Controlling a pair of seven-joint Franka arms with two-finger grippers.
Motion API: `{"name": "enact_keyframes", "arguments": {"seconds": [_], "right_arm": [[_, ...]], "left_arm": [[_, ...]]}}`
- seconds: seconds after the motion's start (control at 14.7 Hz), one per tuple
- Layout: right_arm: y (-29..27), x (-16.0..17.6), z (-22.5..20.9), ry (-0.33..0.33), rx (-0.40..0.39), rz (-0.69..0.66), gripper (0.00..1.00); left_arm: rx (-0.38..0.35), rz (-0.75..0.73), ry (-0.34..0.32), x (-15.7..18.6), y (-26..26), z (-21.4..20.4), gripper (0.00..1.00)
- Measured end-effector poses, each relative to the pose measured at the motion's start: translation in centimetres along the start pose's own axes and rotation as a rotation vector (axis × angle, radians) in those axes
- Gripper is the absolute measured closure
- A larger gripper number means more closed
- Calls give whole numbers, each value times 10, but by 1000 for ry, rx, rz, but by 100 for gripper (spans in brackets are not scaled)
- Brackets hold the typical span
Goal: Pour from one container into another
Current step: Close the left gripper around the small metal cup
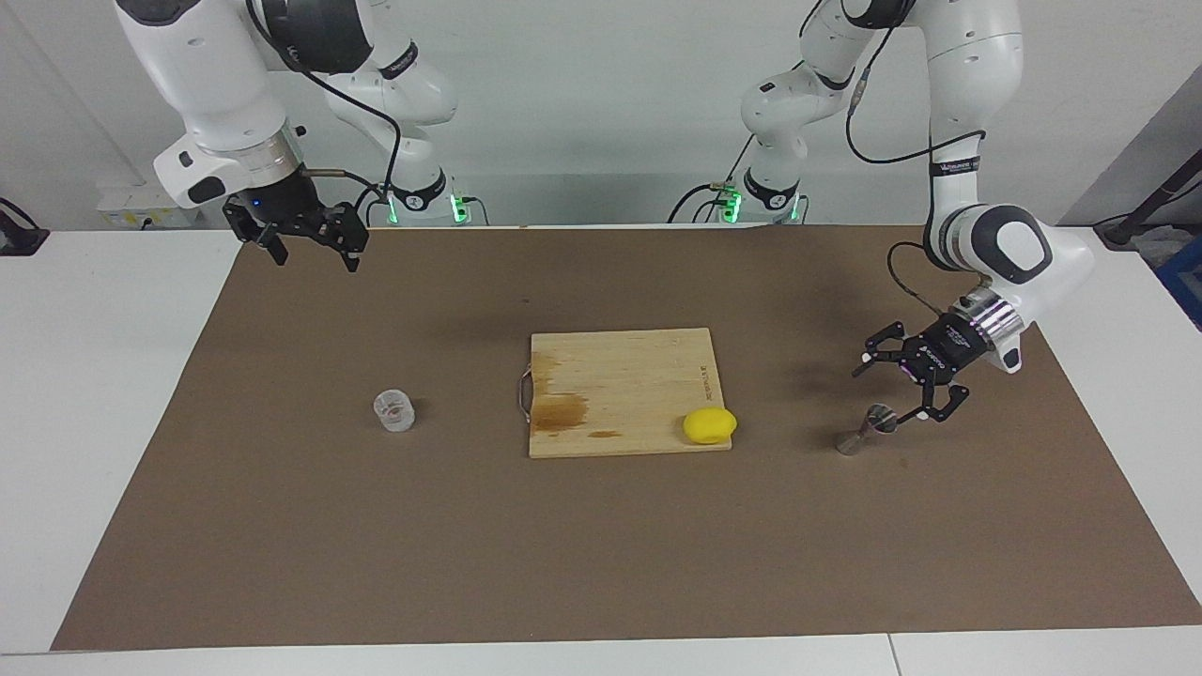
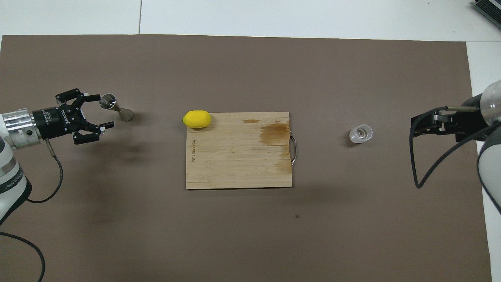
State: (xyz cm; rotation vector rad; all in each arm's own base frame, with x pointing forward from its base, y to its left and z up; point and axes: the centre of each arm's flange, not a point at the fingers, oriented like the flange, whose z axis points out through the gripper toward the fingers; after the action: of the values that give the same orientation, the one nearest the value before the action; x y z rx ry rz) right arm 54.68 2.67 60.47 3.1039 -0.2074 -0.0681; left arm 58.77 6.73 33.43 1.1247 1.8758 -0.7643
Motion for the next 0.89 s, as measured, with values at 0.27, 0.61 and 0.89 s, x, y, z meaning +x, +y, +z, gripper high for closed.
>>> {"name": "enact_keyframes", "arguments": {"seconds": [0.27, 0.61, 0.89], "right_arm": [[0, 0, 0, 0, 0, 0, 0], [0, 0, 0, 0, 0, 0, 0], [0, 0, 0, 0, 0, 0, 0]], "left_arm": [[27, -18, -16, -4, -1, 2, 0], [17, -18, -16, -5, 3, 0, 0], [6, -43, -23, -13, 10, -5, 0]]}}
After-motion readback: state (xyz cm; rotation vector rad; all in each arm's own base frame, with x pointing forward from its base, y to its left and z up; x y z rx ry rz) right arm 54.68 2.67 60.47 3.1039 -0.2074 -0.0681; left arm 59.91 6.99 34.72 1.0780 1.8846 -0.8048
